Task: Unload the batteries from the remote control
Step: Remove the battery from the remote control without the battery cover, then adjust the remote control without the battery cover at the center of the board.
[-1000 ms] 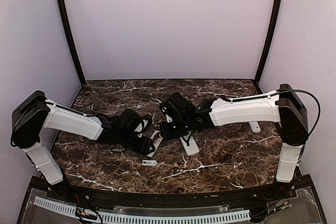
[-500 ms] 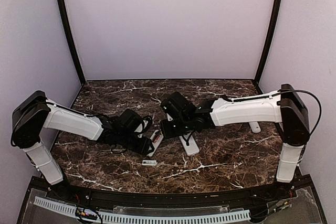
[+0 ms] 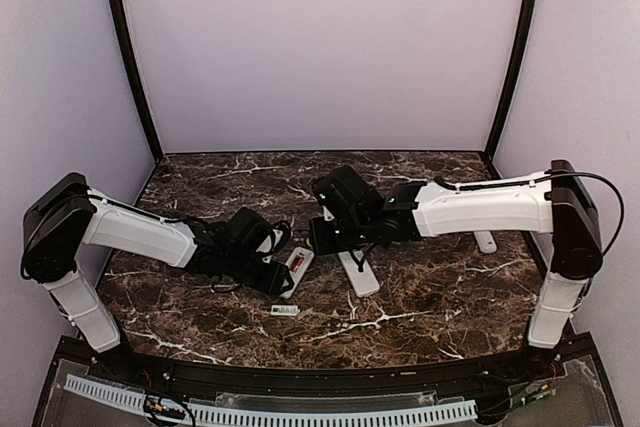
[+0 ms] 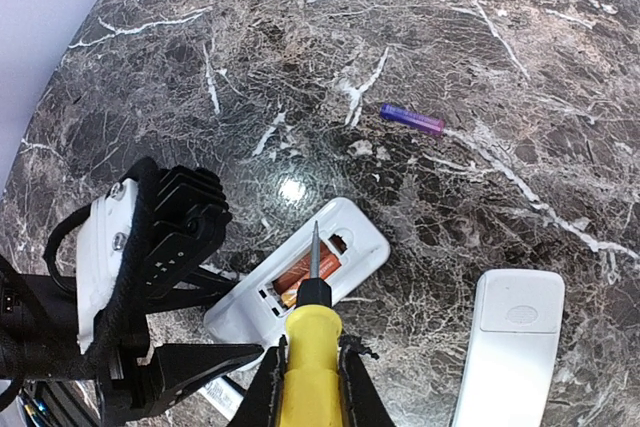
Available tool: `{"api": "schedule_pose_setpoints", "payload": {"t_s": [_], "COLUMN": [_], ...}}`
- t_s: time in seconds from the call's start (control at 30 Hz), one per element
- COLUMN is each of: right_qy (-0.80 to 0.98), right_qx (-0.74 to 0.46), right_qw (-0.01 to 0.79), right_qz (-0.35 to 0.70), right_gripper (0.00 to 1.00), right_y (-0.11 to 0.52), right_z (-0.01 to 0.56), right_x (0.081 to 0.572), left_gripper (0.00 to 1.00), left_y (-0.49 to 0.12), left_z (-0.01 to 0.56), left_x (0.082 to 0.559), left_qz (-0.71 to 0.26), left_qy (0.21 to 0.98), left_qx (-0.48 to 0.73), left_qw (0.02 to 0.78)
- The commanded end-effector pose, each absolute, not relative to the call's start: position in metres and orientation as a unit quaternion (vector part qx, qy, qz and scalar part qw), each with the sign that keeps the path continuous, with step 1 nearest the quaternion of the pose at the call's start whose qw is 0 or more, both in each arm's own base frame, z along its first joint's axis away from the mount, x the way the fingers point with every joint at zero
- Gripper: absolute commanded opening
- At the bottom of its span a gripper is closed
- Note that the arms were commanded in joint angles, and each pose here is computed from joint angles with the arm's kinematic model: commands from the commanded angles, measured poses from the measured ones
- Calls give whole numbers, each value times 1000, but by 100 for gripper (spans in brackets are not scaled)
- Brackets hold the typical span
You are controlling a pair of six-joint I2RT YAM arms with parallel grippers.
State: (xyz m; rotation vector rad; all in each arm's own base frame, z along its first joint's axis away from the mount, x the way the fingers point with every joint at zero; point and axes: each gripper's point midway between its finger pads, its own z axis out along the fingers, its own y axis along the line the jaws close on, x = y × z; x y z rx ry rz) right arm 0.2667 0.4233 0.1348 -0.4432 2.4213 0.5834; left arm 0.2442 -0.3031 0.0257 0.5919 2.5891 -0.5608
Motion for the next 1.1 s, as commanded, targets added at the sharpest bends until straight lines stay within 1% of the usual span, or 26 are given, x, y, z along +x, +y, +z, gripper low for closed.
{"api": "schedule_pose_setpoints", "payload": {"t_s": [0.0, 0.03, 0.13, 0.23, 0.3, 0.43, 0.63, 0.83, 1.07], "right_qy": [904, 902, 901, 900, 899, 903, 902, 901, 900], "right_qx": [-154, -153, -154, -163, -170, -168, -146, -134, -124], "right_qw": [319, 319, 314, 307, 302, 300, 305, 306, 312], "right_qz": [242, 248, 257, 262, 266, 257, 267, 276, 277], "right_gripper": [0, 0, 0, 0, 0, 0, 0, 0, 0], "right_y": [418, 416, 407, 398, 393, 378, 366, 362, 355], "right_z": [156, 158, 159, 157, 155, 151, 154, 155, 159], "right_x": [267, 267, 268, 267, 266, 271, 282, 280, 279], "left_gripper": [49, 51, 62, 71, 73, 76, 79, 80, 80], "left_y": [-290, -289, -291, -299, -303, -307, -314, -325, -330], "left_z": [26, 29, 42, 66, 75, 80, 73, 66, 51], "left_x": [237, 237, 238, 241, 242, 244, 255, 278, 302], "left_qz": [-171, -173, -182, -210, -226, -244, -236, -250, -239], "left_qy": [937, 936, 933, 925, 922, 923, 928, 929, 934], "left_qx": [228, 227, 225, 220, 211, 198, 193, 178, 171], "left_qw": [201, 205, 214, 230, 232, 223, 213, 208, 205]}}
